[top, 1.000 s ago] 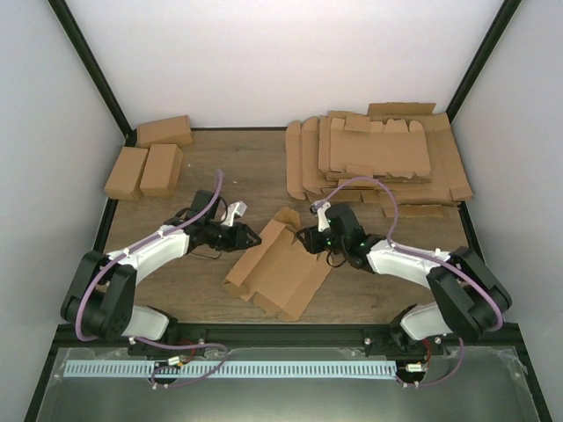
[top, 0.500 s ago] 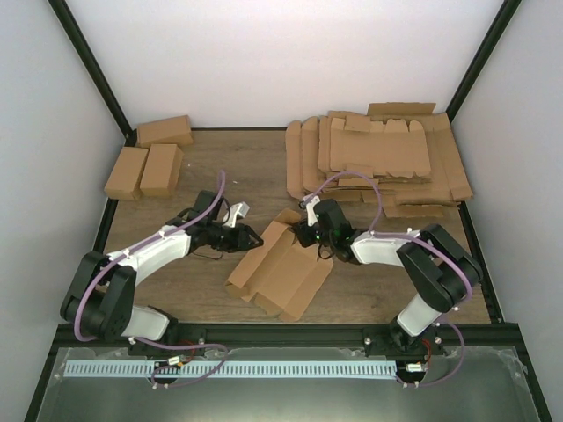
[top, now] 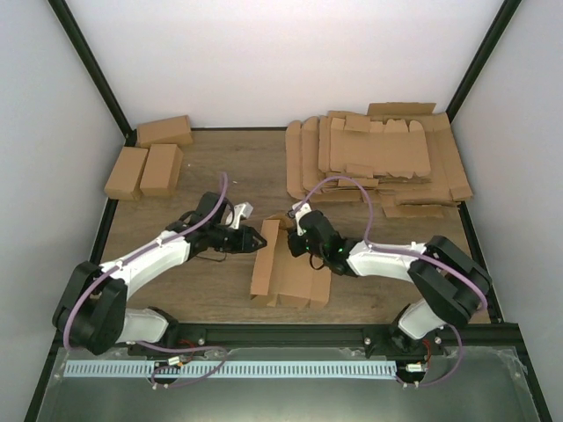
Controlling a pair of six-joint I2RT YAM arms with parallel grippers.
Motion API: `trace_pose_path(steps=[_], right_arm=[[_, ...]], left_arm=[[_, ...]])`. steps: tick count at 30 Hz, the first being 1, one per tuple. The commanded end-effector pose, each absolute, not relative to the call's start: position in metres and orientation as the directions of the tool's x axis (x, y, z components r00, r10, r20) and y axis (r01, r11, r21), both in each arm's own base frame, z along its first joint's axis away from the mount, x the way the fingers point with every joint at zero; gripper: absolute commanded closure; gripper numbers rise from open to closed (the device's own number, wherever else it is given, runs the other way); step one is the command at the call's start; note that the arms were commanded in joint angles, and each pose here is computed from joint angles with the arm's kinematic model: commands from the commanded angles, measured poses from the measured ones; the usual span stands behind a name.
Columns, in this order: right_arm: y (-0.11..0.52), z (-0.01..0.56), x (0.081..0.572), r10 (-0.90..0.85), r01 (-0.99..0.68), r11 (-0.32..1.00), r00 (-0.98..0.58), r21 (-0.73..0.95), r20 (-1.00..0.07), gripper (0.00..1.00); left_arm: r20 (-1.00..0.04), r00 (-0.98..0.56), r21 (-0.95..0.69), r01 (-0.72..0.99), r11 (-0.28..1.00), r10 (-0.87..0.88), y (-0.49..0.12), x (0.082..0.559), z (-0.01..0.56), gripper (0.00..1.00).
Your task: Fold the paper box
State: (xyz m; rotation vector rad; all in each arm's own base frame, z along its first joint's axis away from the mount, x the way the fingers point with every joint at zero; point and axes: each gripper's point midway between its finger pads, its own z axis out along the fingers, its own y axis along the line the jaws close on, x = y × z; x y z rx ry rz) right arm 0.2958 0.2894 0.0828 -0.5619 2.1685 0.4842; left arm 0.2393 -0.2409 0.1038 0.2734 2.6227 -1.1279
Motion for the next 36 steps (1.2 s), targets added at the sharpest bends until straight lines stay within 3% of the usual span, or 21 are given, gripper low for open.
trace_pose_path(steps=[1, 10, 20, 23, 28, 36], right_arm=[[0.283, 0.093, 0.282, -0.17, -0.453, 0.88, -0.58, 0.141, -0.797, 0.99], [0.27, 0.081, 0.256, -0.085, -0.341, 0.919, -0.663, 0.199, -0.744, 0.98], [0.264, 0.062, 0.229, -0.054, -0.349, 0.886, -0.73, 0.304, -0.681, 0.92], [0.261, 0.063, 0.224, -0.056, -0.35, 0.884, -0.739, 0.311, -0.672, 0.85], [0.255, 0.075, 0.214, -0.066, -0.389, 0.861, -0.724, 0.327, -0.687, 0.64], [0.256, 0.088, 0.204, -0.145, -0.455, 0.836, -0.722, 0.307, -0.677, 0.52]], left_arm=[[-0.357, -0.934, -0.671, 0.283, 0.685, 0.035, -0.243, 0.238, 0.111, 0.61], [-0.378, -0.926, -0.672, 0.288, 0.682, 0.019, -0.251, 0.232, 0.116, 0.61], [-0.368, -0.929, -0.67, 0.292, 0.683, 0.037, -0.263, 0.228, 0.106, 0.61], [-0.37, -0.928, -0.666, 0.298, 0.684, 0.044, -0.265, 0.228, 0.106, 0.62], [-0.372, -0.926, -0.659, 0.309, 0.686, 0.06, -0.268, 0.227, 0.105, 0.62], [-0.375, -0.924, -0.647, 0.318, 0.693, 0.073, -0.271, 0.227, 0.103, 0.62]])
